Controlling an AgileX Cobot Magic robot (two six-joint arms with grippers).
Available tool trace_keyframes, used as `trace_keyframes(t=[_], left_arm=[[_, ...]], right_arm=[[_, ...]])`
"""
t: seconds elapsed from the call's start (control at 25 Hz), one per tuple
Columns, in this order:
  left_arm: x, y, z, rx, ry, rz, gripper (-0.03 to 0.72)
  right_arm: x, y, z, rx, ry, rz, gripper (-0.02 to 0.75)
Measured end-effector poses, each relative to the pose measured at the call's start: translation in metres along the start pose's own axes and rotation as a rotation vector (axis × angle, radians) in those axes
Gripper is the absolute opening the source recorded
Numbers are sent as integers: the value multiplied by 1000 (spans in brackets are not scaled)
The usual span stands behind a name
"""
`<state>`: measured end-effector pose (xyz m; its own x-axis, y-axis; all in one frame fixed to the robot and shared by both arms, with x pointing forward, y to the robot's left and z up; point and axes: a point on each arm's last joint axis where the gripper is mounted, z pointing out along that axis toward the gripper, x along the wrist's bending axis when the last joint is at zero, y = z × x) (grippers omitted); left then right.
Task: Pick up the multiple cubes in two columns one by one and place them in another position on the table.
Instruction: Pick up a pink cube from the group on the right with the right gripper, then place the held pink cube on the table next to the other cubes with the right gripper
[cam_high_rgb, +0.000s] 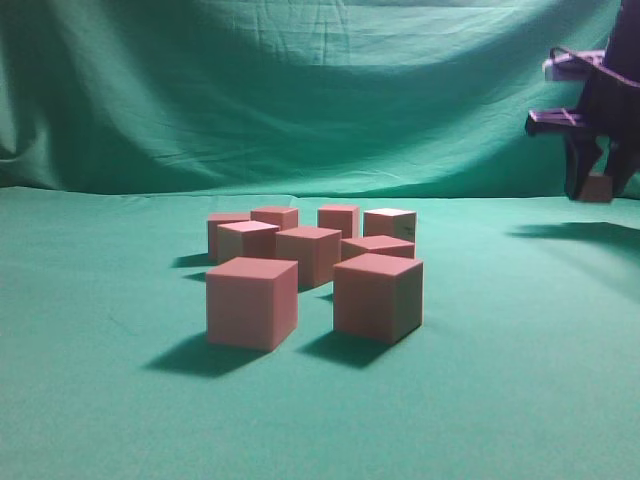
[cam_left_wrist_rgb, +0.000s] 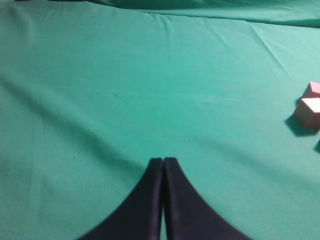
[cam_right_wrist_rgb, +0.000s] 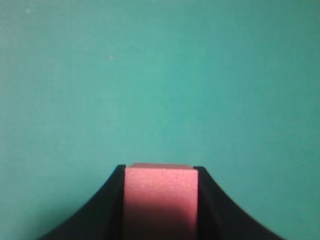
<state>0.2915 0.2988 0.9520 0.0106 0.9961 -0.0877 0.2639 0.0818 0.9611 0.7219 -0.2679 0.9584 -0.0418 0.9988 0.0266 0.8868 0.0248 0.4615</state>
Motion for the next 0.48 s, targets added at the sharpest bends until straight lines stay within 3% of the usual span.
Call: trace_keyframes(t=[0.16, 0.48], left_arm=[[0, 0, 0, 0, 0, 0, 0], [0, 0, 0, 0, 0, 0, 0]], right_arm=[[11, 20, -57, -24, 12, -19, 259], [69, 12, -189, -97, 96, -136, 259]])
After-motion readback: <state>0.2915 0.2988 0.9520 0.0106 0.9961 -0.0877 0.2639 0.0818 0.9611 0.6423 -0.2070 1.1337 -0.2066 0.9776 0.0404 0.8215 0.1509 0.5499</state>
